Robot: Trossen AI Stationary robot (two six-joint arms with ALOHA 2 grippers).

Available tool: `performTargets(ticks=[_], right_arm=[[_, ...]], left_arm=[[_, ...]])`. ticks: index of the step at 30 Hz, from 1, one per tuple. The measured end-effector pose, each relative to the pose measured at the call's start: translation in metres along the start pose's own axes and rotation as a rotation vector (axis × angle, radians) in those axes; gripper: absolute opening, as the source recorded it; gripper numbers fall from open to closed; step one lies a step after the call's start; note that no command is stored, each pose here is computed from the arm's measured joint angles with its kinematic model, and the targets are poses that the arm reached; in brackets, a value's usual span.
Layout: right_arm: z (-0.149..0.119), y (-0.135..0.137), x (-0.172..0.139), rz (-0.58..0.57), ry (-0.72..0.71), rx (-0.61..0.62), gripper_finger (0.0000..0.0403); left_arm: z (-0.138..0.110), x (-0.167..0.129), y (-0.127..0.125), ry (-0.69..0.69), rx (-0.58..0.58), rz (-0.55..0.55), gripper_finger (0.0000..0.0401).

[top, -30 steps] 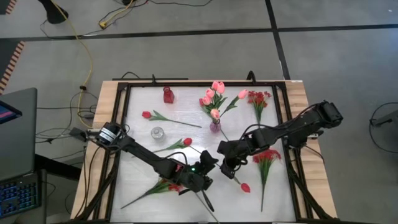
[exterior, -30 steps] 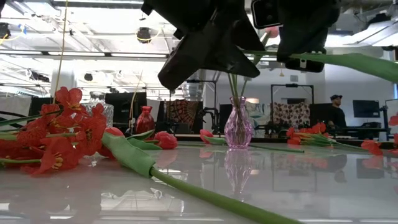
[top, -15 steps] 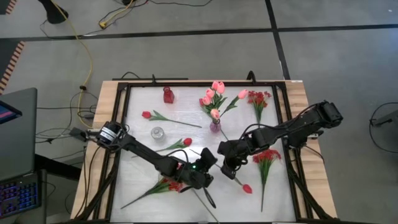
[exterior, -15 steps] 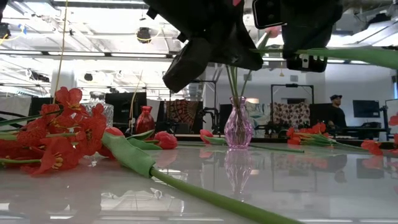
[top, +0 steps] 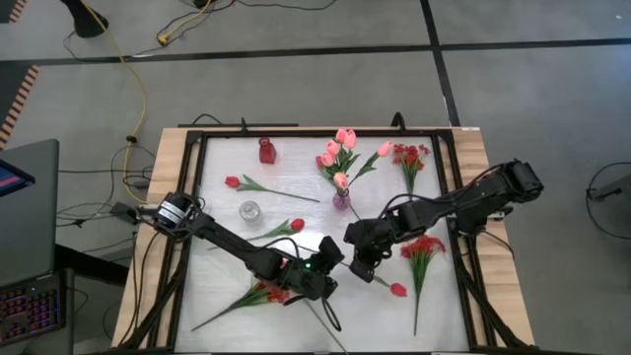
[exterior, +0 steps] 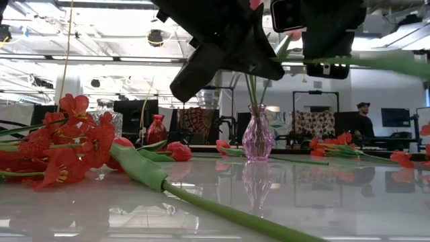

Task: Sort flowers into vase by color
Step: Put the red tulip into the transparent vase

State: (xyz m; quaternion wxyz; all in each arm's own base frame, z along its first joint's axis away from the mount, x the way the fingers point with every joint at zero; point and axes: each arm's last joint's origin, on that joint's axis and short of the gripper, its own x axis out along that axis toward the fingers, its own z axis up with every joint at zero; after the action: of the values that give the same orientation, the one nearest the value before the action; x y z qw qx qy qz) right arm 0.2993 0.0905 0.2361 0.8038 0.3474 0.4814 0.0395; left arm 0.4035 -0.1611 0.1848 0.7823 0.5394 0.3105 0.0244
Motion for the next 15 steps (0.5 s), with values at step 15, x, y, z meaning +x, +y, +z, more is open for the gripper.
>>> performTargets(ticks=[15], right_arm=[[0.0025, -0.0032, -0.0015, 0.039, 0.042, -0.092, 0.0222]], left_arm=[[-0.0054, -0.0004, -0.0049, 0.015, -0.050, -0.081, 0.0000]])
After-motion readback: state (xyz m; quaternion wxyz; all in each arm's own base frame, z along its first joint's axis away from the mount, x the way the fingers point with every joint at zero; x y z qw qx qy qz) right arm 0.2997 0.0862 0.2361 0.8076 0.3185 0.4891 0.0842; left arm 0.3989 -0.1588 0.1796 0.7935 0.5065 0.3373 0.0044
